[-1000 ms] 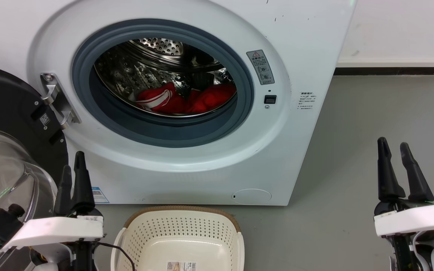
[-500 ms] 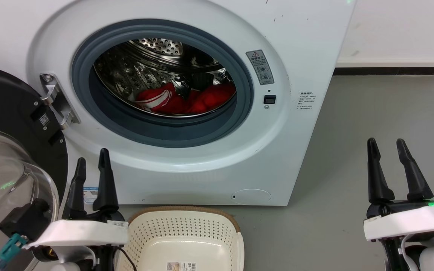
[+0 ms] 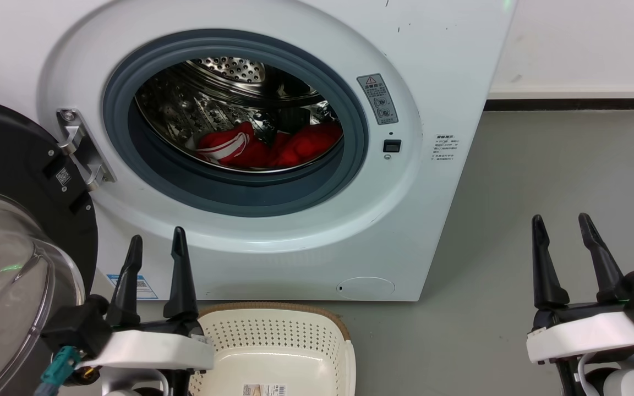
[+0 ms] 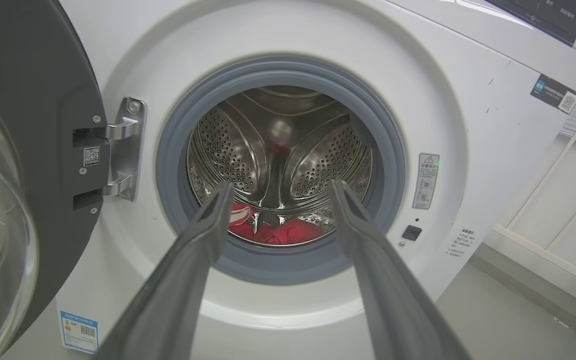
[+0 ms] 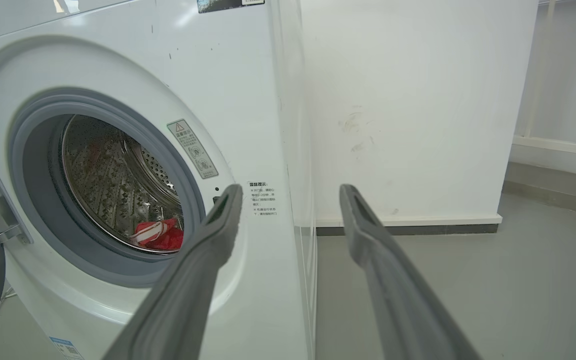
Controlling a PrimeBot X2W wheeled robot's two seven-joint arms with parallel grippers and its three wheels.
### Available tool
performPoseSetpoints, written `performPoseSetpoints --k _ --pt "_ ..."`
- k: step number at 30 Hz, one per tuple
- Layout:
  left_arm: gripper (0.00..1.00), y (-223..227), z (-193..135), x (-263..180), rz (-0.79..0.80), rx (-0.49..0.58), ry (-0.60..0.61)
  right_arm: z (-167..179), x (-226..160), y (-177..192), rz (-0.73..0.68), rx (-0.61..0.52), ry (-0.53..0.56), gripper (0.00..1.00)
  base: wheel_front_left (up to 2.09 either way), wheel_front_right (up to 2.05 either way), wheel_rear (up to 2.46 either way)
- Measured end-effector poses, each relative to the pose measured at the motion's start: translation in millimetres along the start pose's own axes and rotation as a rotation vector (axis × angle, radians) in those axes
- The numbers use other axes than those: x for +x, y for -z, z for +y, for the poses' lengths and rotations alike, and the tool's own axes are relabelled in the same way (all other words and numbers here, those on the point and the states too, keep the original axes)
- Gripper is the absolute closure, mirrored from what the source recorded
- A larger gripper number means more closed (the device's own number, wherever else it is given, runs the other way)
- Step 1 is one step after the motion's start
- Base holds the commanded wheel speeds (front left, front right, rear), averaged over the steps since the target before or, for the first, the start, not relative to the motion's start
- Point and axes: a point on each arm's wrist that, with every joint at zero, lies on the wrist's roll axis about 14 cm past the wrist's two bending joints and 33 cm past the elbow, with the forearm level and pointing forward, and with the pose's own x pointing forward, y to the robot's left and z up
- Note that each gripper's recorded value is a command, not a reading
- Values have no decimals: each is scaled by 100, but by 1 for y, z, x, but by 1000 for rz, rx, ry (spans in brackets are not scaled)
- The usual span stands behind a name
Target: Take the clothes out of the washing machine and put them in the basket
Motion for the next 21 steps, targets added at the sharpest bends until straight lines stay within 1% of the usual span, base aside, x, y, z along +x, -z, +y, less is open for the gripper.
performPoseSetpoints --k 6,10,21 --pt "0 8 -2 -3 17 68 5 3 -1 3 8 -57 -15 0 0 0 0" --pt "0 17 -5 -6 42 70 27 8 -2 6 14 -100 -35 0 0 0 0" --pt "0 28 -7 -9 60 187 52 11 -5 14 30 -201 -59 0 0 0 0"
